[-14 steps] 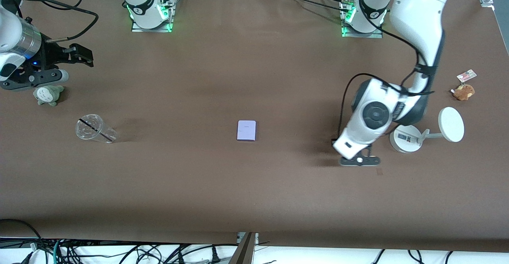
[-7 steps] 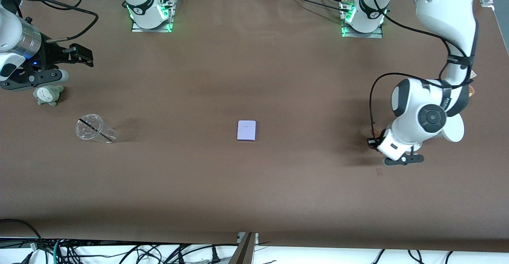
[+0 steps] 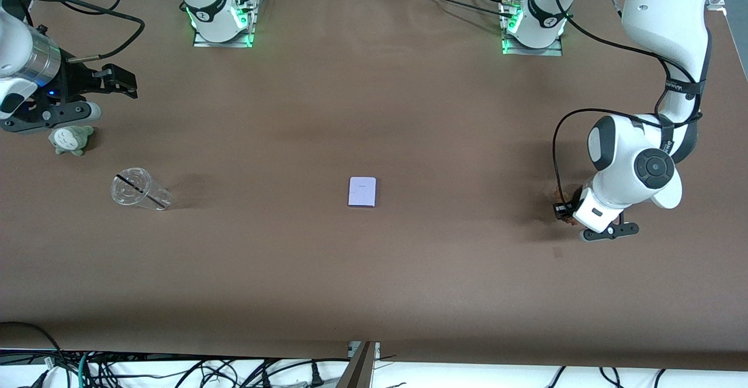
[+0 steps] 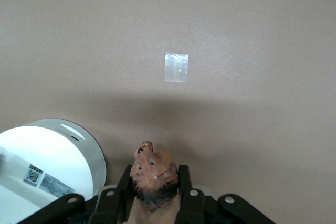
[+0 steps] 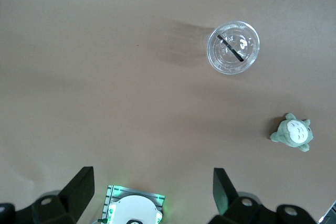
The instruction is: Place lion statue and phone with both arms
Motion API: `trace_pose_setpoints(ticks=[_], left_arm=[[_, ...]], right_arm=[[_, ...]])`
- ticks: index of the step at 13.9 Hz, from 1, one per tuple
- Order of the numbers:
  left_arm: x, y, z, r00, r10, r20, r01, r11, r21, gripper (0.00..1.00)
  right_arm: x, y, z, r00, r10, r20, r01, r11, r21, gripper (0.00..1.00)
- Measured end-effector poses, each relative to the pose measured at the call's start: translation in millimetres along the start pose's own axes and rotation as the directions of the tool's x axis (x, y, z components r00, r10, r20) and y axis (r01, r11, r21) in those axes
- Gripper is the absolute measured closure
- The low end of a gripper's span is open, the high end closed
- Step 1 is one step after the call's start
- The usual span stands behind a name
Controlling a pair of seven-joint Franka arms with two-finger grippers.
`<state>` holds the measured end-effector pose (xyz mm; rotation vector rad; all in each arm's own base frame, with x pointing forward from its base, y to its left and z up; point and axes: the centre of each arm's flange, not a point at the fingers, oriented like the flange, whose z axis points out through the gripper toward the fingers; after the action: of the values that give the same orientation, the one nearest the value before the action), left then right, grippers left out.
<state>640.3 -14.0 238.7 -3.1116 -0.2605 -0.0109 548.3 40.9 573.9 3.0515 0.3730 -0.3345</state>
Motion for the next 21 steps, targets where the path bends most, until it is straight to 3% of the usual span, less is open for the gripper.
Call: trace_pose_setpoints(ticks=[9,10,13,16,19,21], left_arm=[[-21,-6,30,1.0,0.0,-0.027,0.0,1.0,0.001,0.63],[-21,-6,29,1.0,0.001,-0.028,-0.001,1.0,0.0,0.59],[-19,-1,22,1.0,0.006,-0.018,-0.006,1.0,-0.002,0.3],[-6,15,-13,0.998,0.001,0.067,-0.001,1.0,-0.001,0.01],[12,32,-78,0.991,0.008,0.131,-0.008,1.0,0.001,0.0],[20,37,-126,0.99,0.015,0.137,-0.015,1.0,-0.004,0.0]], right_arm=[[0,0,0,1.0,0.0,0.0,0.0,1.0,0.0,0.0],[0,0,0,1.0,0.0,0.0,0.0,1.0,0.0,0.0],[0,0,0,1.0,0.0,0.0,0.0,1.0,0.0,0.0],[0,0,0,1.0,0.0,0.0,0.0,1.0,0.0,0.0],[0,0,0,1.0,0.0,-0.001,0.0,1.0,0.0,0.0],[0,0,0,1.0,0.0,-0.001,0.0,1.0,0.0,0.0]])
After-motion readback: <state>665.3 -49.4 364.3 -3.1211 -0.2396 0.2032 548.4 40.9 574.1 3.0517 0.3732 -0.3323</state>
